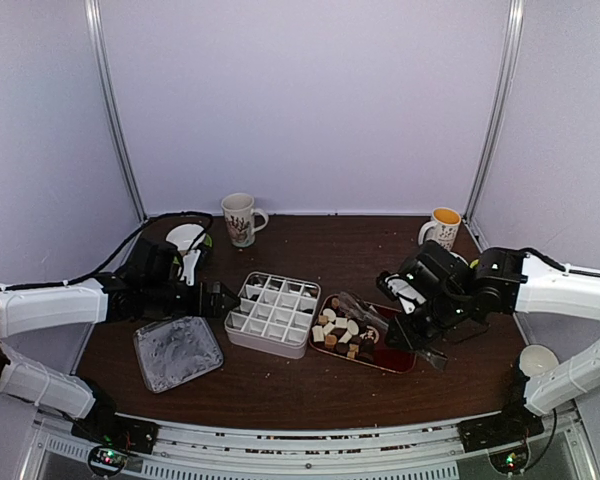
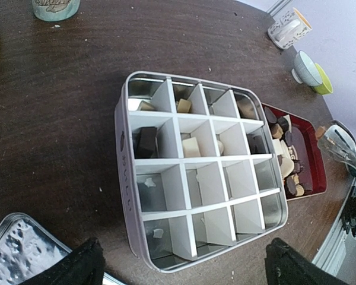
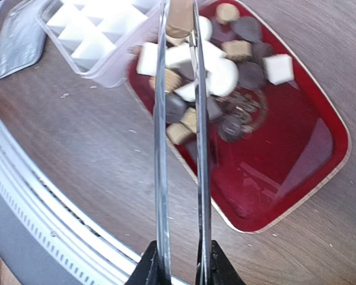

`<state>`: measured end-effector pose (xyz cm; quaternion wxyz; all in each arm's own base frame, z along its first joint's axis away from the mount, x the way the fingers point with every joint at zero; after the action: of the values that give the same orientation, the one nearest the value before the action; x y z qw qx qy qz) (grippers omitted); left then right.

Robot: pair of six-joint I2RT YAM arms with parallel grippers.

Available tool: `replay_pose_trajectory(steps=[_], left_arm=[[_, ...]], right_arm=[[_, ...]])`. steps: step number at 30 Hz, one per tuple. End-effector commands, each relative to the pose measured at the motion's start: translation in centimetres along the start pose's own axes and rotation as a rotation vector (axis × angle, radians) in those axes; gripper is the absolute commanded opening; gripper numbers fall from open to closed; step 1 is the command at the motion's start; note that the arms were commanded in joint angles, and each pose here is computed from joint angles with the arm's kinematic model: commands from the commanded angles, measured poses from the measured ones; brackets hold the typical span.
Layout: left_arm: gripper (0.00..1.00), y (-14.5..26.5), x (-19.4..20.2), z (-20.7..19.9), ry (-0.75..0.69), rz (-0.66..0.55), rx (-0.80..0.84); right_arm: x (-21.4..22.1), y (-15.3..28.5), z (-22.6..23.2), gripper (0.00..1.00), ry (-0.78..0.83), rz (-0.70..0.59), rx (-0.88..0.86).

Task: Pack the chocolate
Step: Place the fake chocolate in the empty pocket of the box.

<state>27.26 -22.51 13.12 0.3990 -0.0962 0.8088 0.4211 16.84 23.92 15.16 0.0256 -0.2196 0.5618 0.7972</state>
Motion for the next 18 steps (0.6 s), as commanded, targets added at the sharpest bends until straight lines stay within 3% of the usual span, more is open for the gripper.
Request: replay_pose_trajectory(steps=[1,14,18], left_arm=[[0.97,0.7,-1.8,-0.6,-0.035,-0.056,0.009],[0.97,1.0,-1.2,-0.5,-0.035,-0.055,0.001],[0.97,1.0,-1.2,-0.5,-0.036,-0.053,-0.001]], right_arm=[[-1.6,0.5,4.7,0.23,0.106,-0.03,-0.121],[-2.1,-1.9,7.3,0.25,0.221,0.014,-0.041],[-2.3,-2.1,7.3,0.3,0.221,0.015,-0.023]])
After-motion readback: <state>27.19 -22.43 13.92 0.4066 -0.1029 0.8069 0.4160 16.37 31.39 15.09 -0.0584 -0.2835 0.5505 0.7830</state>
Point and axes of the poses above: each gripper's point midway between its finger pads, its own y axis back along the fingers, its own z axis along the line the jaws close on, x = y × z, the point moved 1 cm from there along y, back along the fingers, and after that the axes turned 12 degrees about -y, right-handed, at the moved point
